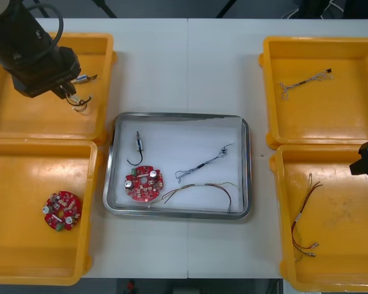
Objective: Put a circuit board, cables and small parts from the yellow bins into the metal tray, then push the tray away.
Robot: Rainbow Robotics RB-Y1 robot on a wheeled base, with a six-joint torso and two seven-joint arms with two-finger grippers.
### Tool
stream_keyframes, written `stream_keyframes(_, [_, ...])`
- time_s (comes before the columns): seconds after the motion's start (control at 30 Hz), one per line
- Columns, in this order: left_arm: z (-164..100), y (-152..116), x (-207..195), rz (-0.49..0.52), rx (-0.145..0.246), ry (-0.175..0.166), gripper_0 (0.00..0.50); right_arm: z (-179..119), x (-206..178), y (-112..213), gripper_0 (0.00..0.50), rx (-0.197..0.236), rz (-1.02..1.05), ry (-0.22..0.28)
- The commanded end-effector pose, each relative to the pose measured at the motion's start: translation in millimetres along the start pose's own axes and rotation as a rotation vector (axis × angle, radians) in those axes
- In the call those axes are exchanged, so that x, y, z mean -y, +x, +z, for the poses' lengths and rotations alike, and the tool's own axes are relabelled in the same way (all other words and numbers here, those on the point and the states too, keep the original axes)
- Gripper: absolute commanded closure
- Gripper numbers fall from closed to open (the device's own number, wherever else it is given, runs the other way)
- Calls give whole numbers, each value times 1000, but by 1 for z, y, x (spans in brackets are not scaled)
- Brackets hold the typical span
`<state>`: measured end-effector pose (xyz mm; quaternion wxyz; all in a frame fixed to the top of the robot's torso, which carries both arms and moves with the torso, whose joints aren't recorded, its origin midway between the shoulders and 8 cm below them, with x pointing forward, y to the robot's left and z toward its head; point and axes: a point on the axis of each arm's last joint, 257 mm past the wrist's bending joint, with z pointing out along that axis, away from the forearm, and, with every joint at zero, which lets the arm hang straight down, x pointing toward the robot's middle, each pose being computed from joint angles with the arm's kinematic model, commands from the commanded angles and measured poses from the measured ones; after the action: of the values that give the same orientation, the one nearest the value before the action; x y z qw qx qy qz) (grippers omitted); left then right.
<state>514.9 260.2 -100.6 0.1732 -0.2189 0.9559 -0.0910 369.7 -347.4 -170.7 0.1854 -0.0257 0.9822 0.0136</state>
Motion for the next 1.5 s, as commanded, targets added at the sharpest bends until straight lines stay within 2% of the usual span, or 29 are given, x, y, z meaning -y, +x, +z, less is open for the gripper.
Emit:
stream_keyframes(0.03, [-44, -13, 25, 34, 71, 69, 500, -6, 0, -5, 0, 36, 23, 0])
stream_keyframes(0.23, [-34, 16, 59, 73, 13, 121, 500, -6, 0, -5, 0, 36, 23, 0])
stream_keyframes(0.4, [-23, 31, 74, 72, 7, 132, 500, -6, 0, -5, 0, 36, 23, 0])
stream_keyframes(0.67, [4, 61, 100, 17, 56, 148, 500, -6, 0, -5, 0, 36, 23, 0])
stream_keyframes(1.13, [49, 107, 105, 32, 128, 170, 500, -6, 0, -5, 0, 36, 23, 0])
stream_keyframes(1.23, [56, 114, 107, 27, 131, 160, 500, -6, 0, -5, 0, 36, 23, 0])
stream_keyframes(1.33, [63, 121, 107, 28, 136, 132, 500, -6, 0, -5, 0, 36, 23, 0])
stream_keyframes(1.5, [76, 129, 111, 47, 179, 88, 500, -6, 0, -5, 0, 36, 23, 0])
